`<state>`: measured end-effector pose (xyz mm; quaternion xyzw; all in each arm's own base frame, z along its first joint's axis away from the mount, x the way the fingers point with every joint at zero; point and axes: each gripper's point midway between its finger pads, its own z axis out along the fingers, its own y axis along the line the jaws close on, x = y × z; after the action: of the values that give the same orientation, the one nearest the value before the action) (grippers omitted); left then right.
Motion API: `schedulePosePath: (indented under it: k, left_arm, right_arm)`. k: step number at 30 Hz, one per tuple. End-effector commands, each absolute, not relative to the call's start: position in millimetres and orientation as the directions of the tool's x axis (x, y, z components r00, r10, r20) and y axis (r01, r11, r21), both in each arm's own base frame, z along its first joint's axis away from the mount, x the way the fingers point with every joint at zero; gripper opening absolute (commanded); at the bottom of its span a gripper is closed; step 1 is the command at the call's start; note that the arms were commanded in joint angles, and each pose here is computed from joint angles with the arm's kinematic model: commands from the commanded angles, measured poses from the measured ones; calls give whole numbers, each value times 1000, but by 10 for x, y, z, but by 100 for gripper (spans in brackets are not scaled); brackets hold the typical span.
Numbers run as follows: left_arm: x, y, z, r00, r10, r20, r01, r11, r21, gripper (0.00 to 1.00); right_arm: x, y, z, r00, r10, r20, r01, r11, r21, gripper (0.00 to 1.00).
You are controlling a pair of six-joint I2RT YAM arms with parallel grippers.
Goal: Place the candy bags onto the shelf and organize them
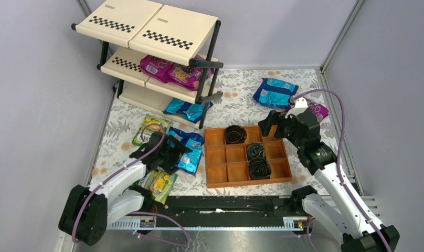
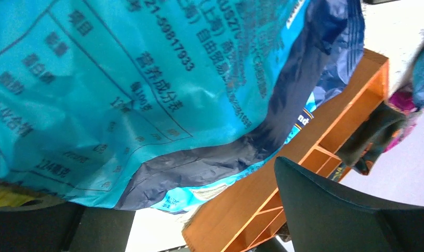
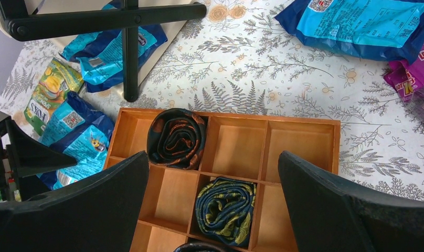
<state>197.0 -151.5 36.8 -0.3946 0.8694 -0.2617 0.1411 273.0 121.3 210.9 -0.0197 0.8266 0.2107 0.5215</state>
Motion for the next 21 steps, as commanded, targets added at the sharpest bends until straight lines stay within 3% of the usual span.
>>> schedulePosePath:
  k: [1, 5, 13, 21]
  left_arm:
    - [2213, -1471, 355, -545, -833, -96, -610, 472, -636, 98]
    - [2236, -1322, 362, -469, -872, -143, -614, 438, -657, 99]
    - [2213, -1172, 358, -300, -951, -70, -638, 255, -727, 99]
    - [2412, -1136, 508, -237, -968, -85, -559, 207, -803, 99]
  right_arm:
    - [2770, 1206, 2239, -409, 184, -894, -272, 910, 312, 100]
    - [2770, 1205, 2225, -411, 185, -893, -271, 910, 313, 100]
    - [2790, 1211, 2204, -416, 184, -891, -269, 911, 313, 100]
    - [2781, 1212, 2197, -418, 184, -890, -269, 910, 315, 100]
